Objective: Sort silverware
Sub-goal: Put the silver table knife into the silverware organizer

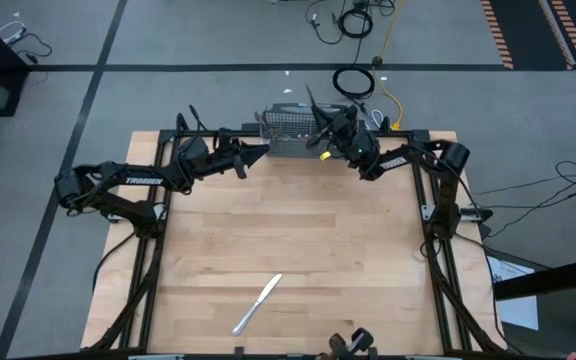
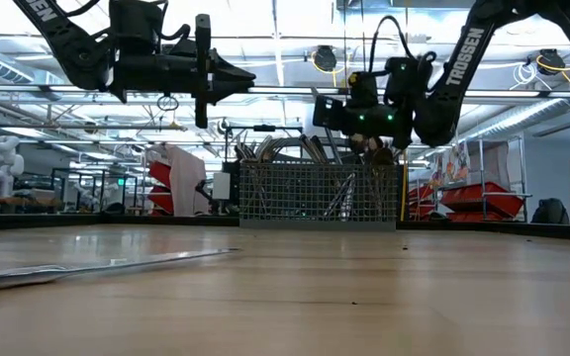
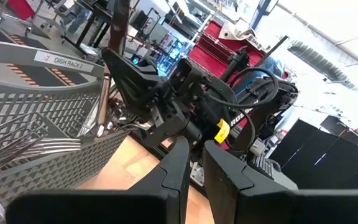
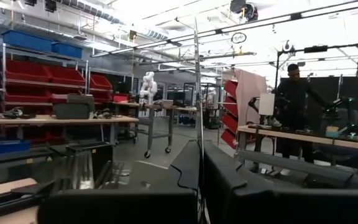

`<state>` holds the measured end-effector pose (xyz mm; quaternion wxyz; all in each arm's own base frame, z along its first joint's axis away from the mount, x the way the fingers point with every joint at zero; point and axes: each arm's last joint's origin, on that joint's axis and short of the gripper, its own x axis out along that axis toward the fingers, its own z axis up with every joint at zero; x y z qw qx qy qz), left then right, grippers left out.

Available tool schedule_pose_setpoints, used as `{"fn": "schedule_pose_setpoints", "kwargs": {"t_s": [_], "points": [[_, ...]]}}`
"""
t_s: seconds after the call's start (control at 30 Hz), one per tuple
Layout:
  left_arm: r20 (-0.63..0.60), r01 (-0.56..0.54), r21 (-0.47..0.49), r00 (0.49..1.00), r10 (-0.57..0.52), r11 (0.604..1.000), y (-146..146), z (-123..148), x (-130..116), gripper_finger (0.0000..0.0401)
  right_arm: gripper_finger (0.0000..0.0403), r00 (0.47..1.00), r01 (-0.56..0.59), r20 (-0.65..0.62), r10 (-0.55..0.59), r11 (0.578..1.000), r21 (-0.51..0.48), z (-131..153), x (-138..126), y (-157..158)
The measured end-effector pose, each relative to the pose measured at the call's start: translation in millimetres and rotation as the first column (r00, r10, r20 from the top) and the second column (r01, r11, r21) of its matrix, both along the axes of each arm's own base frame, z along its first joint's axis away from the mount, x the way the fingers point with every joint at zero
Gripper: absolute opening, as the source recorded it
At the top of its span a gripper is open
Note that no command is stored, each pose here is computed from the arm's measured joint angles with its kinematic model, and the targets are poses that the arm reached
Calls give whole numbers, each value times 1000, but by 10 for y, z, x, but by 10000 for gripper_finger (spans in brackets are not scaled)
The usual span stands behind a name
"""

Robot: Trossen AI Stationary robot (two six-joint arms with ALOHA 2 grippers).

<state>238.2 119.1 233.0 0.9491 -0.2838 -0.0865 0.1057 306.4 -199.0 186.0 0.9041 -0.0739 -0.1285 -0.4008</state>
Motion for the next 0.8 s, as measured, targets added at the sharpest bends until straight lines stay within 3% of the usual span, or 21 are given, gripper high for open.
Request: {"fn": "schedule_pose_setpoints", "kwargs": {"t_s": [0.3,0.8], "points": [[0,0,-2,1000,0,1000,0,-1,0,52,8,1000,-23,16,23,999,29,12,14,25],[0,14,-2,1000,-14,1000,-4,-1,1,52,95,1000,-17,22,16,1000,26,90,27,104]]}}
